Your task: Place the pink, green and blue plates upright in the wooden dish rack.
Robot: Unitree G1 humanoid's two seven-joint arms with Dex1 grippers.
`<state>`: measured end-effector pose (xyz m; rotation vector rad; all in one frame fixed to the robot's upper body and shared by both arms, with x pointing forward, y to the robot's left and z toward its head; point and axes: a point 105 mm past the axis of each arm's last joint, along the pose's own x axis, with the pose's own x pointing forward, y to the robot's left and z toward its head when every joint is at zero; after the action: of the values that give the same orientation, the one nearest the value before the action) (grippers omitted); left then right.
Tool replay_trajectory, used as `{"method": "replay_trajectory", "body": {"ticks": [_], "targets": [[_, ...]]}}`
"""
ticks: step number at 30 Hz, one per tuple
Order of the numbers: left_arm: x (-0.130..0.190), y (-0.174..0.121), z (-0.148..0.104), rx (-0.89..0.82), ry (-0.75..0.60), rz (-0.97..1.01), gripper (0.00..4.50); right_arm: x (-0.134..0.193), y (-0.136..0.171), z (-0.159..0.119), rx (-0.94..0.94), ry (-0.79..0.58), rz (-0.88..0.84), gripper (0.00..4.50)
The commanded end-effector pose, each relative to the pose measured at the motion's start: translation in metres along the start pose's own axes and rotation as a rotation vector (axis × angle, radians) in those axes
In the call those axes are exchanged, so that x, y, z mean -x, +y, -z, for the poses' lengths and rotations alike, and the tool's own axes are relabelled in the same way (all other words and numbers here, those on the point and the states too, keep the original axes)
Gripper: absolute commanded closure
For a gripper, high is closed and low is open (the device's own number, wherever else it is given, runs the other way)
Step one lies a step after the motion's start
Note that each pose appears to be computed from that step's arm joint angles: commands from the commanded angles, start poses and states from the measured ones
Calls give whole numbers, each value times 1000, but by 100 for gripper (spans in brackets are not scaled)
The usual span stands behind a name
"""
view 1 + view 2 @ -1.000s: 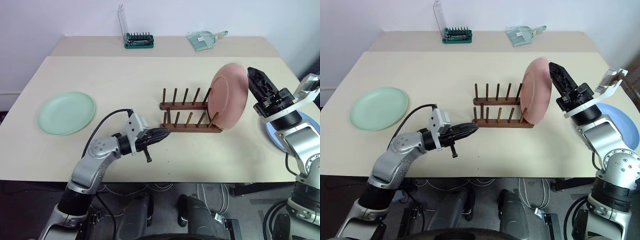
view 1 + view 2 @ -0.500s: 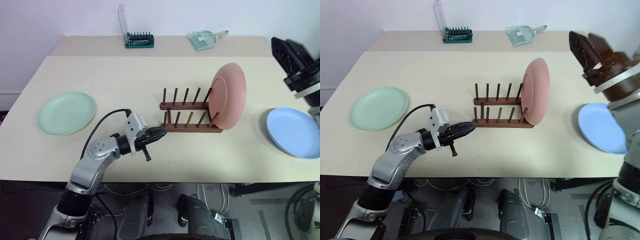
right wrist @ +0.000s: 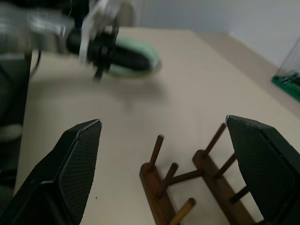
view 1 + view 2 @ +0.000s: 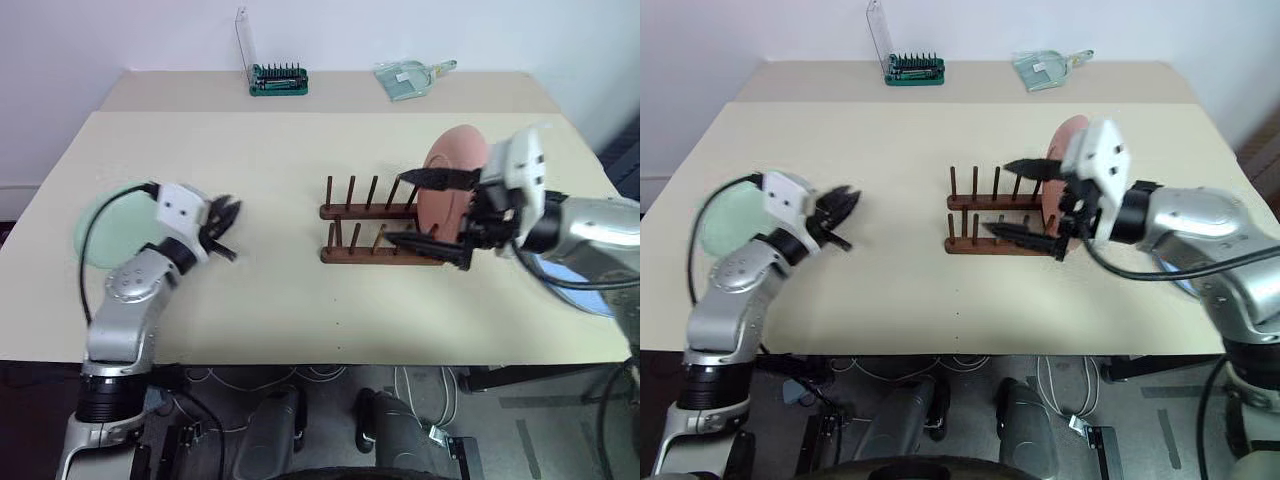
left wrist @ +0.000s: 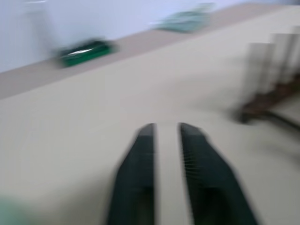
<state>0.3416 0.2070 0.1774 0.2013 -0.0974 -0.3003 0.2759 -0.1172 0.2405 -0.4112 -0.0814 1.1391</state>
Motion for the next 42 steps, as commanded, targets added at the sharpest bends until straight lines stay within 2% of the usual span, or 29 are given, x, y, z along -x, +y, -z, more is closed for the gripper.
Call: {"method": "replay_trajectory", "body": {"ticks": [1, 4, 5, 7, 11, 13, 17, 20, 22, 25, 31, 33, 35, 38, 42], "targets": [[25, 49, -5, -38, 59, -241, 178, -12, 8, 8, 34, -1, -35, 13], [47, 83, 0, -50, 141, -443, 17, -18, 12, 15, 45, 7, -58, 13], [56, 97, 4, -41, 175, -539, 3, -19, 12, 15, 44, 1, -62, 13], [73, 119, 10, -41, 235, -702, 3, -22, 11, 15, 41, -10, -65, 13], [103, 138, 33, 181, 320, -907, 3, -27, 12, 16, 36, -21, -78, 13], [106, 134, 38, 239, 340, -906, 3, -28, 12, 17, 34, -24, -85, 13], [114, 127, 67, 337, 469, -907, 3, -32, 14, 15, 30, -41, -94, 13], [111, 123, 80, 504, 462, -910, 3, -32, 15, 16, 26, -44, -92, 13], [106, 123, 85, 556, 449, -900, 3, -31, 15, 17, 27, -43, -83, 13], [100, 123, 84, 553, 436, -890, 135, -30, 15, 17, 26, -42, -70, 13], [90, 119, 82, 550, 411, -864, 442, -28, 17, 18, 18, -40, -50, 13], [85, 117, 79, 559, 389, -851, 447, -28, 17, 18, 20, -39, -42, 13], [70, 110, 65, 619, 278, -814, 447, -28, 10, 20, 56, -18, 9, 13], [49, 97, 31, 588, 124, -750, 447, -33, -5, 14, 120, -26, 105, 13], [30, 85, -45, 270, -120, -706, 447, -42, -5, -2, 239, -61, 128, 13]]}}
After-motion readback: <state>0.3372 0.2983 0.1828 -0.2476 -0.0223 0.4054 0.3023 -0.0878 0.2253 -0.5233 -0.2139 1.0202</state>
